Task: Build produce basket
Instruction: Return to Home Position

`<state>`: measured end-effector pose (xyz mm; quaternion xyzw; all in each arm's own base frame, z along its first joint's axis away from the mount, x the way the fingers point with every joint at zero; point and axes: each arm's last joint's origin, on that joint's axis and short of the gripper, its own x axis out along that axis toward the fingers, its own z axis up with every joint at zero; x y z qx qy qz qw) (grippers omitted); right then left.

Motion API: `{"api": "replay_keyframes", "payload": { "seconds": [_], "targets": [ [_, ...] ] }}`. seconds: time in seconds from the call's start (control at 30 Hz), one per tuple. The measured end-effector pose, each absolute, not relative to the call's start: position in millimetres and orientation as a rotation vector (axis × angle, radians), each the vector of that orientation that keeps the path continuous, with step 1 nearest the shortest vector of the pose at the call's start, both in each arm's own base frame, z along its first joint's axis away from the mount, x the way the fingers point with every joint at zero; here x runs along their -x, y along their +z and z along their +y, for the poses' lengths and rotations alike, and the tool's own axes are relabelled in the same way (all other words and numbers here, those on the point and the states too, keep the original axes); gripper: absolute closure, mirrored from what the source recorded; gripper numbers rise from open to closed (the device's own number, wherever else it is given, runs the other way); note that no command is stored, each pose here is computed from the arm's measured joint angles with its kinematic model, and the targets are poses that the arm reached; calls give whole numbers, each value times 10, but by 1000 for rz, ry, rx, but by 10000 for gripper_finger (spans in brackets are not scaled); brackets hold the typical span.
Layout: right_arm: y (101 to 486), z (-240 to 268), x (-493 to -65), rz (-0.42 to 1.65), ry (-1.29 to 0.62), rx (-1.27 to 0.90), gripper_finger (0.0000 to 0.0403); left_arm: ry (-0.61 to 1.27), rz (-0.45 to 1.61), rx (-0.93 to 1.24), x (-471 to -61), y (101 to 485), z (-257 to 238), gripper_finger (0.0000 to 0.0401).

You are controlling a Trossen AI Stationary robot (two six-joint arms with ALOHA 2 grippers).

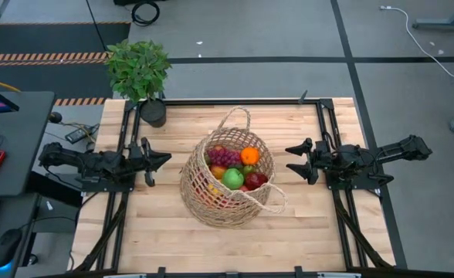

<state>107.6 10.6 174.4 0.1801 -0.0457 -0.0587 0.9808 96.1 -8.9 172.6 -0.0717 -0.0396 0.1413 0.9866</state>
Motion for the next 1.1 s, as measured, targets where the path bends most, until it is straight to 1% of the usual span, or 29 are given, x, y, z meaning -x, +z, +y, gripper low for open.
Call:
{"api": "replay_keyframes", "payload": {
  "seconds": [0.23, 0.57, 0.9, 1.1],
  "targets": [
    [1744, 106, -1076, -92, -118, -362, 37, 284, -80, 144, -961, 1727, -90, 371],
    [1744, 106, -1076, -92, -118, -363, 37, 283, -81, 145, -961, 1727, -90, 361],
    [1743, 106, -1076, -92, -118, -362, 37, 283, -82, 145, -961, 1728, -90, 371],
    [1744, 106, -1076, -92, -118, -362, 37, 283, -82, 145, -961, 1728, -90, 364]
  ]
}}
